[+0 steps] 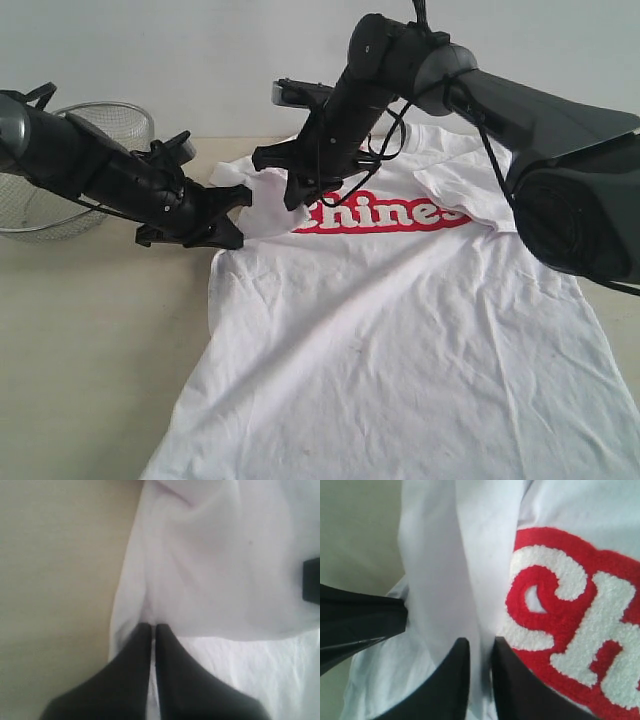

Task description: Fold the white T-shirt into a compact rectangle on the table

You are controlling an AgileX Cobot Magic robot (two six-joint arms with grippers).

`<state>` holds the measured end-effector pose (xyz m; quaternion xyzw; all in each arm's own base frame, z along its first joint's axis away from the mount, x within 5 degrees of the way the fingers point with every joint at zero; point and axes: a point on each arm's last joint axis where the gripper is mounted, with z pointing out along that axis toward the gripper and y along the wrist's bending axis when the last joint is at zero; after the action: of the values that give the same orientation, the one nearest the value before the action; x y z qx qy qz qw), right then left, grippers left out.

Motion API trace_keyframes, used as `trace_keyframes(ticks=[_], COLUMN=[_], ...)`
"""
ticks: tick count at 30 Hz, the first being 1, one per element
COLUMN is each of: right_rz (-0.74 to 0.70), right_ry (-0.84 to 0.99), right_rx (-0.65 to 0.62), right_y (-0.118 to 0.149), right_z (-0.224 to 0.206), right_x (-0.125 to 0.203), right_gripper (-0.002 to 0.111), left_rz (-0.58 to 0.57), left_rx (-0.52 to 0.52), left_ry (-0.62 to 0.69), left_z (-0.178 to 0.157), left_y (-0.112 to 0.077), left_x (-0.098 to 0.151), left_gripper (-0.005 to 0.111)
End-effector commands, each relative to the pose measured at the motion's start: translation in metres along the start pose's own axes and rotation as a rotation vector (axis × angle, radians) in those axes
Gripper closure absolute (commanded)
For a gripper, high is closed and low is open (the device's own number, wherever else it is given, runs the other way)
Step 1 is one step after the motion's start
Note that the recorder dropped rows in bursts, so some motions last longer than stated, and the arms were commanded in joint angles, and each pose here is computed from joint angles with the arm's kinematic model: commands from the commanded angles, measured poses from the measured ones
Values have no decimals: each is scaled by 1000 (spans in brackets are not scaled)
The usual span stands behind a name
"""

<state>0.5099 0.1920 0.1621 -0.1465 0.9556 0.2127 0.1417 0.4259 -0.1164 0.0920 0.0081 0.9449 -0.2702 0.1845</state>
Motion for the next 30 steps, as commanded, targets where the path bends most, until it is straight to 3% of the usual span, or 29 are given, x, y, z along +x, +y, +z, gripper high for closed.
trace_keyframes(ticks=[1, 2, 3, 8, 12, 15, 18, 23, 30], right_rz=[-13, -13, -12, 44, 90, 15, -77, -59, -55], right_ry=[11, 15, 18, 20, -12, -43, -131, -128, -107], right_rx=[6, 29, 48, 121, 128, 32, -75, -106, -119], right_y=[3, 1, 0, -21, -42, -30, -16, -16, -16], right_z=[-9, -9, -10, -18, -36, -47, -50, -40, -38], right_x=[0, 0, 0, 0, -4, -8, -15, -15, -13], right_gripper=[40, 26, 26, 49, 50, 52, 67, 106, 108], left_rz=[14, 6, 6, 39, 30, 12, 1, -6, 21], left_rx=[-38, -42, -39, -62, -76, -83, -68, 41, 81], left_ry=[10, 19, 25, 2, -6, -19, -46, -146, -118], left_z=[2, 2, 2, -15, -28, -40, -48, -51, -21], left_y=[5, 6, 5, -1, 6, 11, 5, -11, -19], left_x=[3, 4, 4, -3, -3, -2, -4, -16, -19], left_gripper=[102, 102, 102, 102, 102, 102, 102, 102, 102])
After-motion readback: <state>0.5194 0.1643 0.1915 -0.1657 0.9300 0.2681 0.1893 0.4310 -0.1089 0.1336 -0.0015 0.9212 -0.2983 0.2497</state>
